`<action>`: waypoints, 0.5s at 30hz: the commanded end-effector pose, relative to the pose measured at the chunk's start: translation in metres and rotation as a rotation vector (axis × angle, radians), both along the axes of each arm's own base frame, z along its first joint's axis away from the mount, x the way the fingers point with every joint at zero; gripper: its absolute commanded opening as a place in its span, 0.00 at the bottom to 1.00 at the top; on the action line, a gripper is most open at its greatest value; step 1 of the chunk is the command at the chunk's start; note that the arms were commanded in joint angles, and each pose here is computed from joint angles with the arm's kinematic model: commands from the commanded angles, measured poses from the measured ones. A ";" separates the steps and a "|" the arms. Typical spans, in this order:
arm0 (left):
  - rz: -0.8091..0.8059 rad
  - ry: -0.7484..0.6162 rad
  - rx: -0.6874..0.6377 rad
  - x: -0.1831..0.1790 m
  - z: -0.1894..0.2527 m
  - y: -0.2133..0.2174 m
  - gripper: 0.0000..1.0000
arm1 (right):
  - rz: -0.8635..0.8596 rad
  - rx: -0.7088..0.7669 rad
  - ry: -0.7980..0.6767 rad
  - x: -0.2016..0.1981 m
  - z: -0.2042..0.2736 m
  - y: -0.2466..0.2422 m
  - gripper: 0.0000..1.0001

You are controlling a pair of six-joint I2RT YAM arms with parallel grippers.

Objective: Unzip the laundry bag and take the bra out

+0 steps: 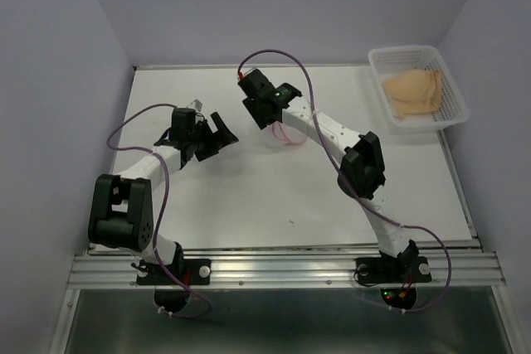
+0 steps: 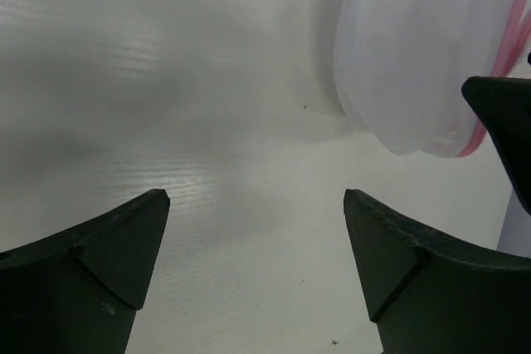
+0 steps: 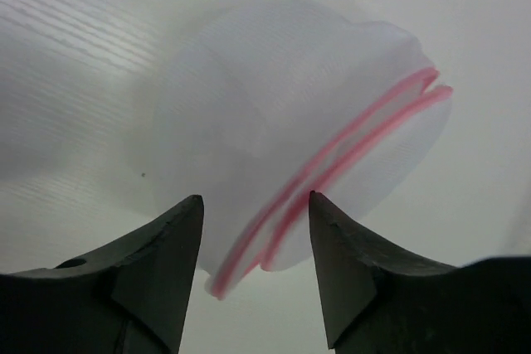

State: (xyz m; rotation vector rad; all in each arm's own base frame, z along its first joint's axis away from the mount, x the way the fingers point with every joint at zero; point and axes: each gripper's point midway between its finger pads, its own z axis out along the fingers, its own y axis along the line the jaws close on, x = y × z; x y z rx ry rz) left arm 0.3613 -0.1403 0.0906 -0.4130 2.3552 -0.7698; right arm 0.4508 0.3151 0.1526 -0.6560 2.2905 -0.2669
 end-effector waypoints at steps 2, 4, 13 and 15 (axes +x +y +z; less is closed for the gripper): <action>0.001 -0.063 -0.018 0.004 0.013 0.000 0.99 | 0.173 0.252 -0.044 0.003 0.036 0.047 0.66; -0.001 -0.062 -0.020 0.004 0.014 -0.001 0.99 | 0.216 0.313 -0.047 -0.001 0.047 0.057 0.90; -0.009 -0.100 -0.019 0.009 0.025 -0.001 0.99 | 0.288 0.484 -0.173 -0.022 0.124 0.057 1.00; -0.008 -0.111 -0.018 0.011 0.030 0.000 0.99 | 0.284 0.513 -0.209 -0.023 0.137 0.055 1.00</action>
